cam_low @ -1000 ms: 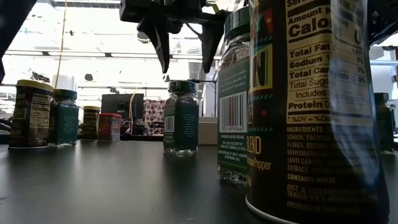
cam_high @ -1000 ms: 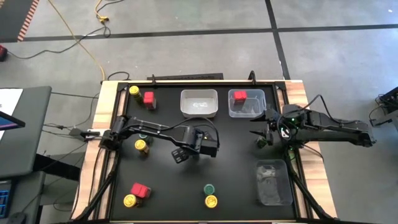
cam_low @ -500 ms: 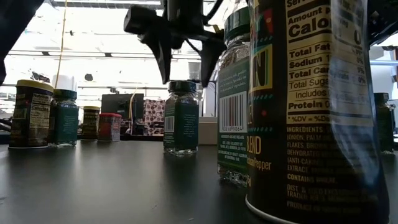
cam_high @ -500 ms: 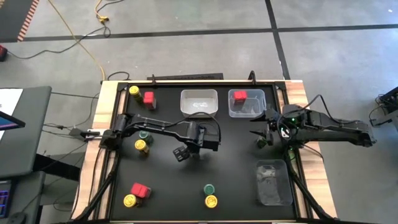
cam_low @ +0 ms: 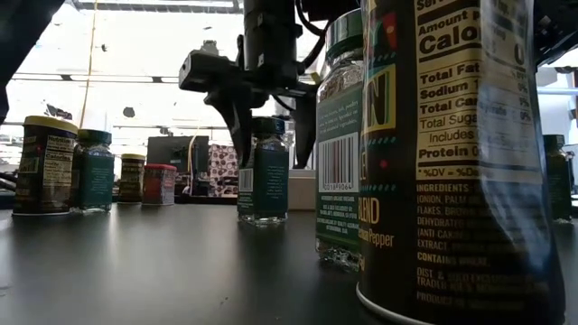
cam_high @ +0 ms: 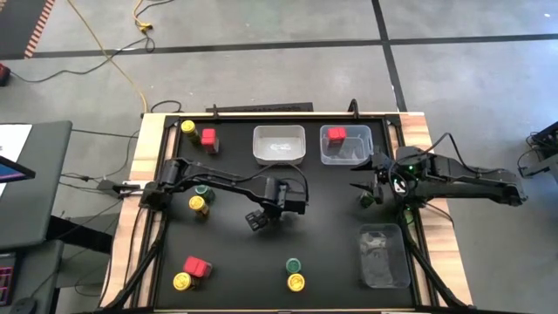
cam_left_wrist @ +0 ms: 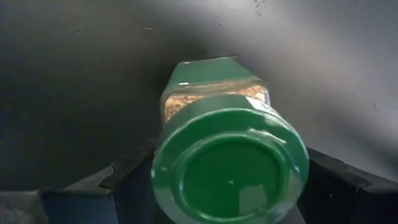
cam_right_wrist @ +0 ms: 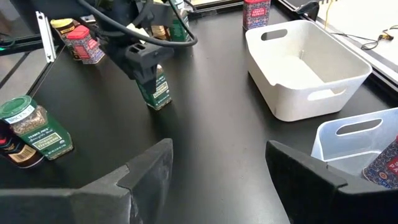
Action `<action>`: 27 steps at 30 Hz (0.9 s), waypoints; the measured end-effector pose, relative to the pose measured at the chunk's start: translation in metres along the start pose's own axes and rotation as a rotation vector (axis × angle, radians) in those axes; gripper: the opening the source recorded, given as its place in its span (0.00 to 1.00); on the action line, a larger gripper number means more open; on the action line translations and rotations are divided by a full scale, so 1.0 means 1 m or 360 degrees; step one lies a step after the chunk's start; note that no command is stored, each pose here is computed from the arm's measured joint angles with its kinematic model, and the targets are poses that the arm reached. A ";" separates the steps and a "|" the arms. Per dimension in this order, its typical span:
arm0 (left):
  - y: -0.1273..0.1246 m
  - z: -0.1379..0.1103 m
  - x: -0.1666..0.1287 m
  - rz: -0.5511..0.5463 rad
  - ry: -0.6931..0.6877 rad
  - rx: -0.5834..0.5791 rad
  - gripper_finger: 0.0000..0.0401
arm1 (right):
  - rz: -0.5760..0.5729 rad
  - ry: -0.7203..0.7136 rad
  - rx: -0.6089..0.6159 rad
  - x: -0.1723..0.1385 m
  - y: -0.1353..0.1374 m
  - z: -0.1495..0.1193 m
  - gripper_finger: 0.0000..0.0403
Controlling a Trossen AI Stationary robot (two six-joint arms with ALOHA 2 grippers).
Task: Sort spices by type
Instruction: Put the middle green seasoning bottle into the white bin
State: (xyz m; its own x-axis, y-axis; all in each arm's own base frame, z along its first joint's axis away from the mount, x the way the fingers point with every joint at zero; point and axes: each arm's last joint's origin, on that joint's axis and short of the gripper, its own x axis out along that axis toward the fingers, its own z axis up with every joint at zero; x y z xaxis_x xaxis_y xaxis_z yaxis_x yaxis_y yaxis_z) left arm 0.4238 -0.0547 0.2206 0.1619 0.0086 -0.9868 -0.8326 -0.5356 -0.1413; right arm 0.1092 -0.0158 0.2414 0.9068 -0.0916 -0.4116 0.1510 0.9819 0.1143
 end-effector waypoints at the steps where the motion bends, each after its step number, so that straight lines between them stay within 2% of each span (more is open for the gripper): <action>1: 0.000 0.000 0.000 0.0004 -0.0004 0.0000 0.77 | 0.0000 0.0001 0.0000 0.000 0.000 0.000 0.71; 12: -0.004 0.010 0.000 0.0042 -0.0036 0.0000 0.76 | 0.0002 0.0001 0.0000 0.000 0.000 0.000 0.71; 20: -0.005 0.011 -0.001 0.0104 0.0048 0.0012 0.76 | 0.0002 0.0001 0.0000 0.000 0.000 0.000 0.71; 23: -0.004 0.011 -0.001 0.0113 0.0059 0.0000 0.72 | 0.0002 0.0001 0.0000 0.000 0.000 0.000 0.71; 27: -0.004 0.011 -0.001 0.0112 0.0058 -0.0012 0.61 | 0.0002 0.0001 0.0000 0.000 0.000 0.000 0.71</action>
State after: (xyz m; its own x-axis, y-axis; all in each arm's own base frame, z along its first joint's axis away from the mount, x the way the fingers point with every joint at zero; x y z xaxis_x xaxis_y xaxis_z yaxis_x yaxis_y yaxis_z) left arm 0.4215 -0.0433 0.2210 0.1224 -0.0602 -0.9907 -0.8387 -0.5399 -0.0708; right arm 0.1092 -0.0158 0.2414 0.9067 -0.0904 -0.4119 0.1501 0.9820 0.1148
